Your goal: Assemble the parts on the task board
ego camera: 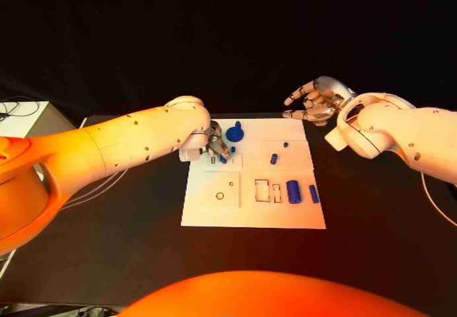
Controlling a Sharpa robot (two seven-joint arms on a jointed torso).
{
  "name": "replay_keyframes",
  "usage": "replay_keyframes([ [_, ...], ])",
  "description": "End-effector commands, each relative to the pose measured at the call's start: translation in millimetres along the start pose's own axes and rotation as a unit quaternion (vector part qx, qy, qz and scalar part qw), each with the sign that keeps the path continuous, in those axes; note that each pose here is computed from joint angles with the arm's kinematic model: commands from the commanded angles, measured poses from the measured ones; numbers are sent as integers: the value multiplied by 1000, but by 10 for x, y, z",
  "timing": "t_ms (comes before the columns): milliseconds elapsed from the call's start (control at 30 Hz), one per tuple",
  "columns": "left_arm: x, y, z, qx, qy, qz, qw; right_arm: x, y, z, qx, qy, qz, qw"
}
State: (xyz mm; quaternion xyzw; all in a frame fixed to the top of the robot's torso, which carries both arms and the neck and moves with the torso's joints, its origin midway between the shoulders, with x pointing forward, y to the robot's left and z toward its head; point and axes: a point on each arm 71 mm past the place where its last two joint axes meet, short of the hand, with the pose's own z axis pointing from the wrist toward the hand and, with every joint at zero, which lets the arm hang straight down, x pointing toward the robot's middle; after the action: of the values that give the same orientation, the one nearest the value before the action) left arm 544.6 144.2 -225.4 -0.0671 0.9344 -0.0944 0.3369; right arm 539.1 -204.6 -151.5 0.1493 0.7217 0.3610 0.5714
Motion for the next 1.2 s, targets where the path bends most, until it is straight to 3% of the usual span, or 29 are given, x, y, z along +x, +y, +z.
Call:
replay_keyframes([
  [33,22,-33,1,6,9,8,1000,14,11,-1,-5,6,-4,1000],
  [833,86,-97,42,2,19,33,999,19,18,-7,-7,7,-4,1000],
  [1200,89,-91,45,-4,5,50,999,17,18,-8,-7,7,-4,1000],
])
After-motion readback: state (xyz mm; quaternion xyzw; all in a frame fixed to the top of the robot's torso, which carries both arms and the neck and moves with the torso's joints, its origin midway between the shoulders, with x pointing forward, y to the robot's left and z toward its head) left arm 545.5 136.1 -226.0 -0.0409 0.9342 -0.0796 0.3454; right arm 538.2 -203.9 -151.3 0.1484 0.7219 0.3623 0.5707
